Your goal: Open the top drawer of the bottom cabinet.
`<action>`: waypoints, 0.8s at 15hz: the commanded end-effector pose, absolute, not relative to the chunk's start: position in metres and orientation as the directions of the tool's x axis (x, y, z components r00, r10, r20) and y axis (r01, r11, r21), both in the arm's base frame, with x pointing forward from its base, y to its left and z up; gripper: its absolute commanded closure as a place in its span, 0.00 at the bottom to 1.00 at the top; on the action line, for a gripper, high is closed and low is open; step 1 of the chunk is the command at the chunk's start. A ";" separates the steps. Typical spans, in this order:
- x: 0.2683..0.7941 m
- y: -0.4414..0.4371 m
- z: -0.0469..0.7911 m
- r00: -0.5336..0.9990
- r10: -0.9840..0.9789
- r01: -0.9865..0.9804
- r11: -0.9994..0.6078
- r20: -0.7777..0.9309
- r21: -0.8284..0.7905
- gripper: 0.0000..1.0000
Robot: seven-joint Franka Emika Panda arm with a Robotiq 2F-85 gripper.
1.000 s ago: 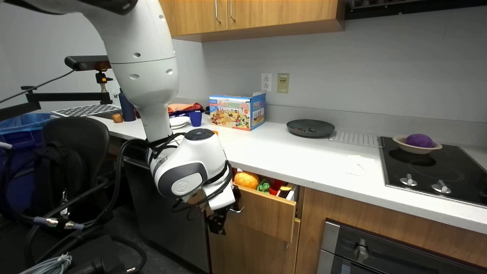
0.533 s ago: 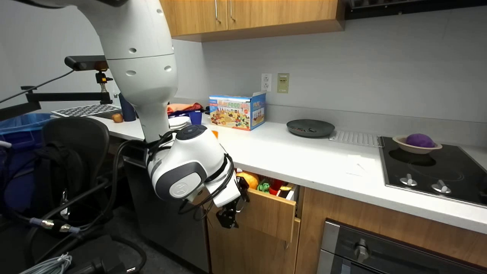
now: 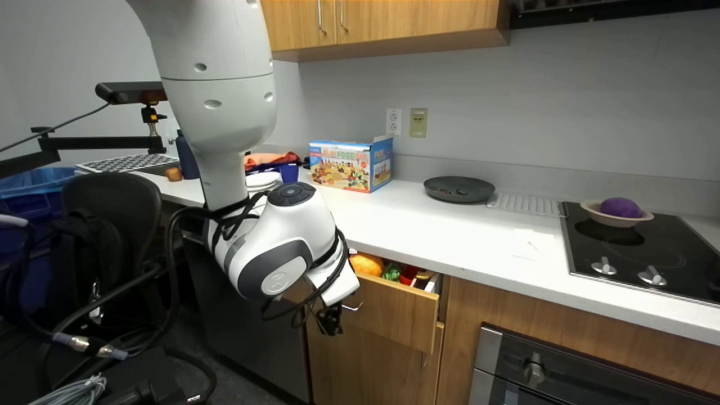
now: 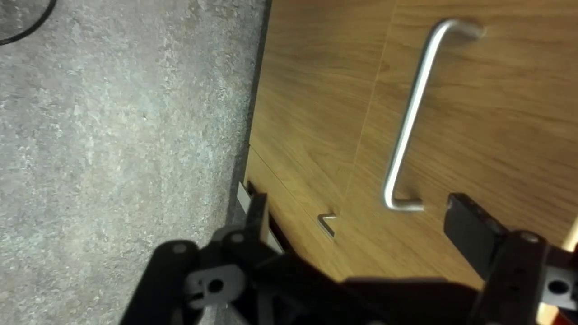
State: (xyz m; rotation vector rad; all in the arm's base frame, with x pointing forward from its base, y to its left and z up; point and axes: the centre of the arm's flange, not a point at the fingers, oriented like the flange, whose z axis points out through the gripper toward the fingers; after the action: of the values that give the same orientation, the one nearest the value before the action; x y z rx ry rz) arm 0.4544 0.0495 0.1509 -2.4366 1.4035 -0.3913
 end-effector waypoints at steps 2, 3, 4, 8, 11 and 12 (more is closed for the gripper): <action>0.439 0.030 0.155 0.577 -0.812 -0.768 -0.575 0.086 -0.283 0.00; 0.437 0.028 0.154 0.604 -0.793 -0.756 -0.603 0.085 -0.254 0.00; 0.434 0.025 0.153 0.650 -0.756 -0.728 -0.647 0.072 -0.225 0.00; 0.425 -0.006 0.232 0.799 -0.600 -0.591 -0.794 0.031 -0.141 0.00; 0.437 -0.003 0.208 0.791 -0.611 -0.604 -0.788 0.023 -0.120 0.00; 0.437 -0.010 0.224 0.803 -0.596 -0.591 -0.800 0.026 -0.102 0.00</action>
State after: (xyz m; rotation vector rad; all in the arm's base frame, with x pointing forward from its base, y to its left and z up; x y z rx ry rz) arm 0.4366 -0.0105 0.2245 -2.8990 0.9558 -0.0869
